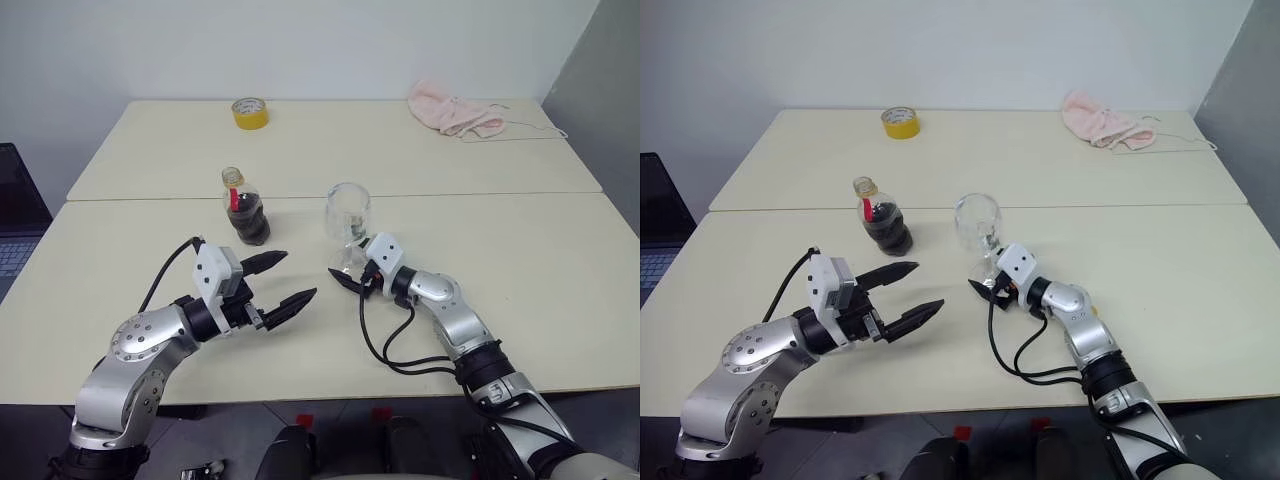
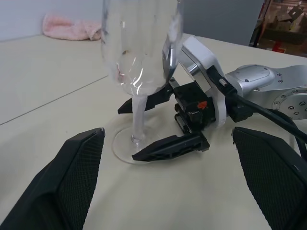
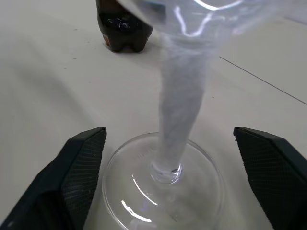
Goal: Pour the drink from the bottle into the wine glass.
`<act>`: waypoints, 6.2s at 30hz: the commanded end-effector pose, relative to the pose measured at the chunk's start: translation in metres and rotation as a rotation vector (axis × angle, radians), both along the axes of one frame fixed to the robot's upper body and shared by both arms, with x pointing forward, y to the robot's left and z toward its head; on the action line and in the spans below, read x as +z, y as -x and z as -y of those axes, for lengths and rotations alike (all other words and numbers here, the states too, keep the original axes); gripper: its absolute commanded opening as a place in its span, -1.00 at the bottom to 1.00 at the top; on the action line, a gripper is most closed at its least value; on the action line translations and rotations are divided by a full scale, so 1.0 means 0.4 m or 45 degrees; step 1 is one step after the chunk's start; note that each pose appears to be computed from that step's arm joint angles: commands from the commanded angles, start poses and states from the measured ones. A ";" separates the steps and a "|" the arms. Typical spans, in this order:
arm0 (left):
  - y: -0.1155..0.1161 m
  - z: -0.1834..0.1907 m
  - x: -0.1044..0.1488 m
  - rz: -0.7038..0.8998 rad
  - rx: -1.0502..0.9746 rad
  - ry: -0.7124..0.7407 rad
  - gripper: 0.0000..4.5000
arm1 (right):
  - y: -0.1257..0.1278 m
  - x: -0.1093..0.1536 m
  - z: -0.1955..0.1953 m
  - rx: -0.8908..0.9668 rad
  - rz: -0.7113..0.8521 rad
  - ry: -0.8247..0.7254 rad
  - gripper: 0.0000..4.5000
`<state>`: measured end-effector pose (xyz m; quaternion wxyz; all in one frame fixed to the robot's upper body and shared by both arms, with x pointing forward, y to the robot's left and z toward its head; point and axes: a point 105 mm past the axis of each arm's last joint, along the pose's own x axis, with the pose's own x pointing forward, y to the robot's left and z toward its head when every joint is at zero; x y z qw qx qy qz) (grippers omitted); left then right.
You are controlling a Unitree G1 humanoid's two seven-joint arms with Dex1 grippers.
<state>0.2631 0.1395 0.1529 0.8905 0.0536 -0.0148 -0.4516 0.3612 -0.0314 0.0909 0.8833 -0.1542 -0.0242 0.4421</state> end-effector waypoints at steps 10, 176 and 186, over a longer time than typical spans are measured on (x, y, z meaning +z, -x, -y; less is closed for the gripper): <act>0.000 -0.001 0.019 0.057 0.004 -0.012 1.00 | 0.002 0.052 0.009 -0.014 0.072 -0.047 0.99; -0.370 0.086 0.277 1.354 0.208 -0.720 -0.62 | 0.182 0.371 0.094 -0.072 0.107 -0.053 1.00; -0.368 0.078 0.274 1.439 0.188 -0.833 -0.65 | 0.184 0.371 0.085 -0.059 0.106 -0.057 1.00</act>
